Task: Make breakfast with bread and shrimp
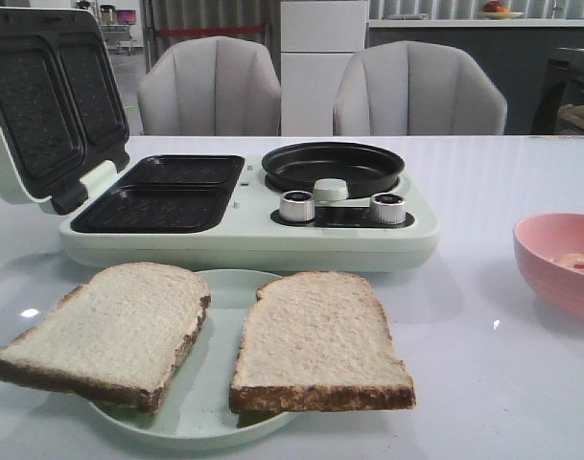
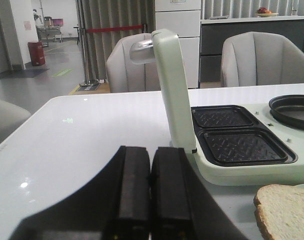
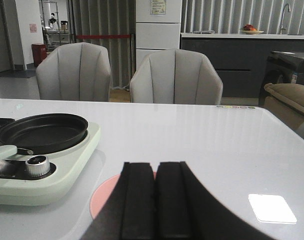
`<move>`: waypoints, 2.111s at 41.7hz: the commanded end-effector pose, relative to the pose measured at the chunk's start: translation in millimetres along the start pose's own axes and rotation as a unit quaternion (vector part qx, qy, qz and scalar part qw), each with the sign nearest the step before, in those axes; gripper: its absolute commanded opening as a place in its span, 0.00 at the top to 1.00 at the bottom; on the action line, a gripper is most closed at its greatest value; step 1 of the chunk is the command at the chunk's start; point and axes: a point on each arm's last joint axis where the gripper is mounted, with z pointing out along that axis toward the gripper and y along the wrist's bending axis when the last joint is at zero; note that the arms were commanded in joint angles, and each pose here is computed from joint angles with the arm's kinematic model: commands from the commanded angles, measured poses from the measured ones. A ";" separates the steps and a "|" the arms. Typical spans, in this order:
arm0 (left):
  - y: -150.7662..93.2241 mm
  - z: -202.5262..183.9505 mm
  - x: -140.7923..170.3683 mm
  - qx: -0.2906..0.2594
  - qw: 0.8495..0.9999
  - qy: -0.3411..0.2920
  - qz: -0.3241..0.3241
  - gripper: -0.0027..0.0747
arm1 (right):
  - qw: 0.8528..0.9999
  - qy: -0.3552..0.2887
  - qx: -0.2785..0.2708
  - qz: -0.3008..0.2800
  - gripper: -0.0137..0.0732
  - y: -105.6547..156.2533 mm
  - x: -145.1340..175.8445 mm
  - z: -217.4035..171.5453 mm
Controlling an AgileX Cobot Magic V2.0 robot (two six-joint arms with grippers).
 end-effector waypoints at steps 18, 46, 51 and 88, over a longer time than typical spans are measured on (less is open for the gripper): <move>2.0 -21.9 -125.7 0.004 0.989 -0.149 -0.010 0.82 | 0.997 -0.081 -0.011 -0.005 0.79 2.2 -138.8 -14.5; 1.3 31.7 -123.9 0.007 0.990 0.138 -0.009 0.82 | 0.968 0.248 -0.033 -0.006 0.79 6.2 -137.6 67.1; 1.1 39.6 -115.8 0.007 0.987 0.157 -0.008 0.82 | 0.966 0.257 -0.032 -0.005 0.79 6.1 -134.6 73.0; -61.2 66.7 -58.8 0.268 0.893 0.233 0.277 0.27 | 0.968 0.249 -0.031 -0.005 0.20 6.0 -135.9 74.7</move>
